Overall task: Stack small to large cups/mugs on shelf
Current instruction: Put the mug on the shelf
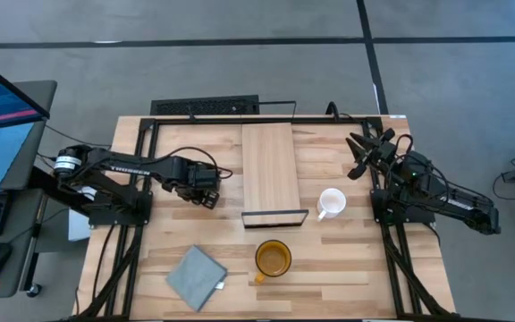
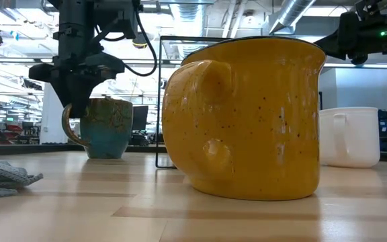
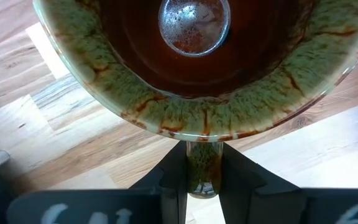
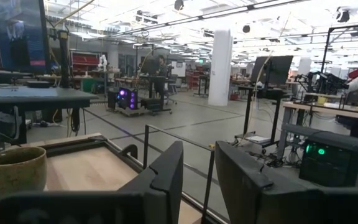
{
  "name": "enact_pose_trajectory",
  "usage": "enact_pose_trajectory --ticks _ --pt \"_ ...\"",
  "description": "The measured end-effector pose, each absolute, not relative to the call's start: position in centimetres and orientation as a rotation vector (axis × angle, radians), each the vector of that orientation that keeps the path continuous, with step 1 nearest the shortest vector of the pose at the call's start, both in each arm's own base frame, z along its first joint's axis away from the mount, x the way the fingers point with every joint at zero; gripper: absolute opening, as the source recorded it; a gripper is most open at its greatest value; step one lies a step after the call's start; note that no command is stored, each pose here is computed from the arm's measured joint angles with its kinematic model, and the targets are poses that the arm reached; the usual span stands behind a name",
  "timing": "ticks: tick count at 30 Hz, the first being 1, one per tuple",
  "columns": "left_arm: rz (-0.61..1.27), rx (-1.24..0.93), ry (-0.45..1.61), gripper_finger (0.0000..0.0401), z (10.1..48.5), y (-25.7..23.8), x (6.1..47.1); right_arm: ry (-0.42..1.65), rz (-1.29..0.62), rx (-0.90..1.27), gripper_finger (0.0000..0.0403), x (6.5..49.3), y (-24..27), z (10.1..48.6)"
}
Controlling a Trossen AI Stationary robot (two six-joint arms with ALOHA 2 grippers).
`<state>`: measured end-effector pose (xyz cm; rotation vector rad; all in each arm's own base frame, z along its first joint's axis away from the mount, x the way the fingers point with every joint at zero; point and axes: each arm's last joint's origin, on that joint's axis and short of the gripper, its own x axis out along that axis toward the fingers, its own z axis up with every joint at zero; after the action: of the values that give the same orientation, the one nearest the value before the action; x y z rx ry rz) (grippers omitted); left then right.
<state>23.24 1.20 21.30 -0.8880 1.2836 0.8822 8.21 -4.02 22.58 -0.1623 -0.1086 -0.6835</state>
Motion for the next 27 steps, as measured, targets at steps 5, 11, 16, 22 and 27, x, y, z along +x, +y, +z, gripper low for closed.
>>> enact_pose_trajectory --ticks 5,11,16,22,27 --pt "0.881 -0.889 1.285 0.0050 21.30 1.19 23.24 -0.109 -0.684 -0.162 0.0118 8.21 -4.02 22.58" --pt "0.891 -0.913 1.281 0.0079 21.30 1.16 23.24 -0.108 -0.684 -0.162 0.0118 8.21 -4.02 22.58" --pt "0.879 -0.936 1.293 0.0087 21.29 1.09 23.24 -0.109 -0.684 -0.162 0.0118 8.20 -4.01 22.60" --pt "0.884 -0.946 1.291 0.0088 21.29 1.08 23.24 -0.109 -0.684 -0.162 0.0118 8.21 -4.01 22.59" --pt "0.889 -0.941 1.287 0.0073 21.29 1.11 23.24 -0.109 -0.684 -0.162 0.0118 8.20 -4.01 22.60"
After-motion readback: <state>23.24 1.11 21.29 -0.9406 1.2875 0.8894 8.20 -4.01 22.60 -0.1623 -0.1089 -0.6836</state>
